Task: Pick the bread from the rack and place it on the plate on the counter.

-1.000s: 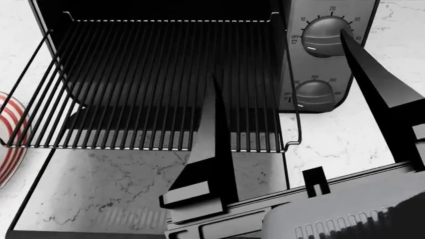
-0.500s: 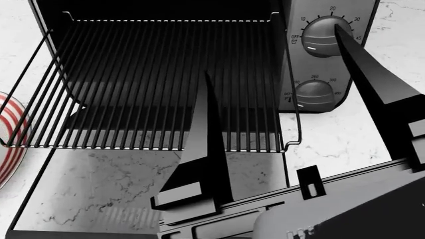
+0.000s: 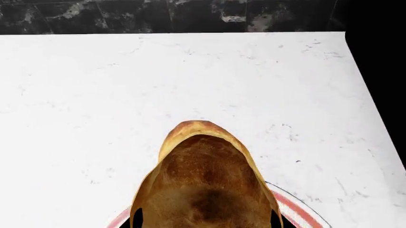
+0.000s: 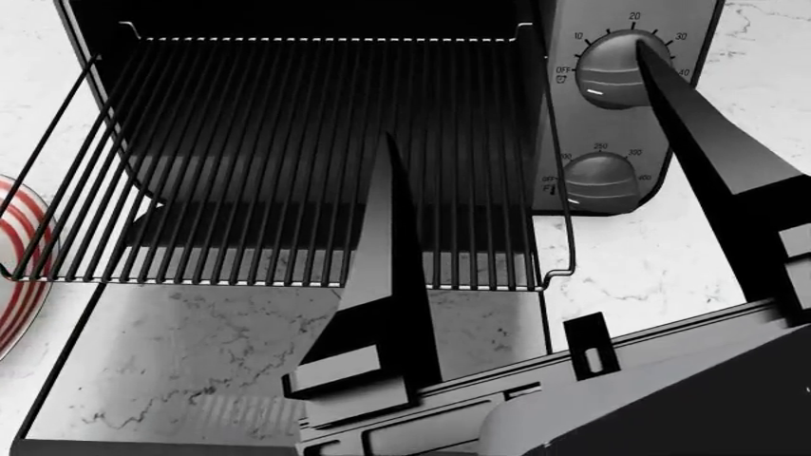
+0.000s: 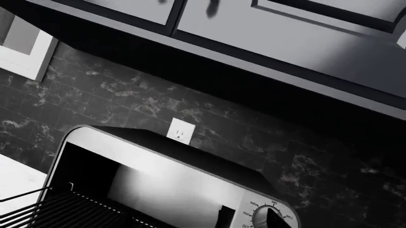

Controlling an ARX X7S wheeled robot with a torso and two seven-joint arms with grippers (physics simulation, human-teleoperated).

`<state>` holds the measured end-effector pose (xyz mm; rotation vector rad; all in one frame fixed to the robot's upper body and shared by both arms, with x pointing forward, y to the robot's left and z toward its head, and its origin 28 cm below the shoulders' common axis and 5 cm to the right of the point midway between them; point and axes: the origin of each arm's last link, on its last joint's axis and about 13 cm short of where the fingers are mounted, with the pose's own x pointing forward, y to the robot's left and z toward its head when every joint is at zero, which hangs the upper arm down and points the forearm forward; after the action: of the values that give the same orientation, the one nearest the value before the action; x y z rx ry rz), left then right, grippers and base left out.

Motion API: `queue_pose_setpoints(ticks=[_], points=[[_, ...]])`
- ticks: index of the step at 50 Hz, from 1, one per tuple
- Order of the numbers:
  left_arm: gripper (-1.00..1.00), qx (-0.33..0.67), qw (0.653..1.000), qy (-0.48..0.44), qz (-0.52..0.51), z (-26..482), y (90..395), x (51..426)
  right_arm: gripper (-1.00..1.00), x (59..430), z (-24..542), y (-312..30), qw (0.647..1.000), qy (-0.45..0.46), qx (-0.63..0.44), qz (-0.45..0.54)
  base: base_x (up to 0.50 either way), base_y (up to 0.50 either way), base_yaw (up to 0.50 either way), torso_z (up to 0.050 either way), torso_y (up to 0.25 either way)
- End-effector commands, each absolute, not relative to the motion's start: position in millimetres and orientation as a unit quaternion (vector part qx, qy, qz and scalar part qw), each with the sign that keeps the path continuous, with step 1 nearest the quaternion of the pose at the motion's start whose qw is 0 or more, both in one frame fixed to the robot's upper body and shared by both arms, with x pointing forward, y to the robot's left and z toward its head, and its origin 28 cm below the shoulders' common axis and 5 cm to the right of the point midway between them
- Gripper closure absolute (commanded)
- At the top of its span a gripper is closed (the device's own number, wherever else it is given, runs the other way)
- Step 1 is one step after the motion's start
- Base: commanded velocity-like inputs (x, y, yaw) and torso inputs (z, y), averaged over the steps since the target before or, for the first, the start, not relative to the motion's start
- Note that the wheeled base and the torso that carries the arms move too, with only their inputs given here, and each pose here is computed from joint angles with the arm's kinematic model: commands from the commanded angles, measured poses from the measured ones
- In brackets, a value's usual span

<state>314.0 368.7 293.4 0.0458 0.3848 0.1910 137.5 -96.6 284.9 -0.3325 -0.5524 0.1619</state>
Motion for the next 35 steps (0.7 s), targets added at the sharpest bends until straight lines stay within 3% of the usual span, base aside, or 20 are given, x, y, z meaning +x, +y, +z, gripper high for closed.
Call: queue_pose_setpoints(ticks=[1, 35], points=[[1.0, 0.017, 0.973, 0.208, 0.094, 284, 371, 311, -1.0, 137, 285, -96, 0.945, -0.271, -0.163, 0.08, 0.0, 0.0, 0.0, 0.0, 0.0], [1.0, 0.034, 0.961, 0.256, 0.1, 257, 373, 307, -1.0, 137, 285, -96, 0.944, -0.274, -0.163, 0.081, 0.0, 0.0, 0.0, 0.0, 0.0]])
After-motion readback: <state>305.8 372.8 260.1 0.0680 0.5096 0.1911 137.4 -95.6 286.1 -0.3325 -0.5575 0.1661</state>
